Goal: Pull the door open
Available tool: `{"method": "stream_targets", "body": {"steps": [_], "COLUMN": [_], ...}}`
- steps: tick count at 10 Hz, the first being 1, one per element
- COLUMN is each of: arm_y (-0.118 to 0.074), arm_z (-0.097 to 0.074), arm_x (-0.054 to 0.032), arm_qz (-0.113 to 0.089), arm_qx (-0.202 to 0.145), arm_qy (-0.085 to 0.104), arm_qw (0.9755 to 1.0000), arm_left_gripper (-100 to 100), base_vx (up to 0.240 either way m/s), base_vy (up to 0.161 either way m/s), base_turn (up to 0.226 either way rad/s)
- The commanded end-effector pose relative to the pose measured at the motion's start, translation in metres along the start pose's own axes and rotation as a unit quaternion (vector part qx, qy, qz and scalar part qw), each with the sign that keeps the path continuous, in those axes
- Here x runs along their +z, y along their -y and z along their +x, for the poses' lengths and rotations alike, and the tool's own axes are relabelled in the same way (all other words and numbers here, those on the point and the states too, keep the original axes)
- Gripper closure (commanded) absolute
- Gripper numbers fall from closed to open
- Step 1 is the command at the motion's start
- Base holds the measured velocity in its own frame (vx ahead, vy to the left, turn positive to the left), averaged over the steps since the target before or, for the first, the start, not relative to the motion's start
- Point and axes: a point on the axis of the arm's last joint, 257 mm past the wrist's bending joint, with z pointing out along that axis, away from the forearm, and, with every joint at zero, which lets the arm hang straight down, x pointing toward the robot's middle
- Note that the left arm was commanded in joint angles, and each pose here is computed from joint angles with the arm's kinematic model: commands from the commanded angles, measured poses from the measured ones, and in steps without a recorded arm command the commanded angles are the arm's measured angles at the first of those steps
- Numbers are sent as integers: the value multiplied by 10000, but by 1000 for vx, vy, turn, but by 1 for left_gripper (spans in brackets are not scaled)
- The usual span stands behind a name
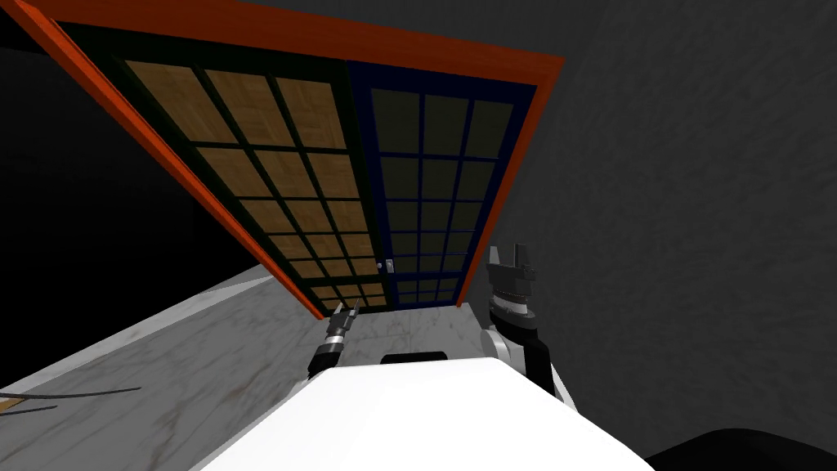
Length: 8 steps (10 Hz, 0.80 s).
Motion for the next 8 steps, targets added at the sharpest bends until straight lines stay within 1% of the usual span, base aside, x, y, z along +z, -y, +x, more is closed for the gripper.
{"method": "stream_targets", "body": {"steps": [1,4,5,8], "arm_y": [-15,-37,-45,-50], "arm_z": [75,201,268,383], "arm_x": [-31,-81,-108,-154], "arm_qz": [-18,-46,-57,-69], "arm_qx": [142,369,489,695], "arm_qy": [-64,-178,-238,-343], "arm_qw": [9999,9992,9985,9970], "arm_left_gripper": [-100,-100,-100,-100], "base_vx": [109,106,150,133], "base_vy": [-2,-16,4,7], "base_turn": [-72,-61,-88,-62]}}
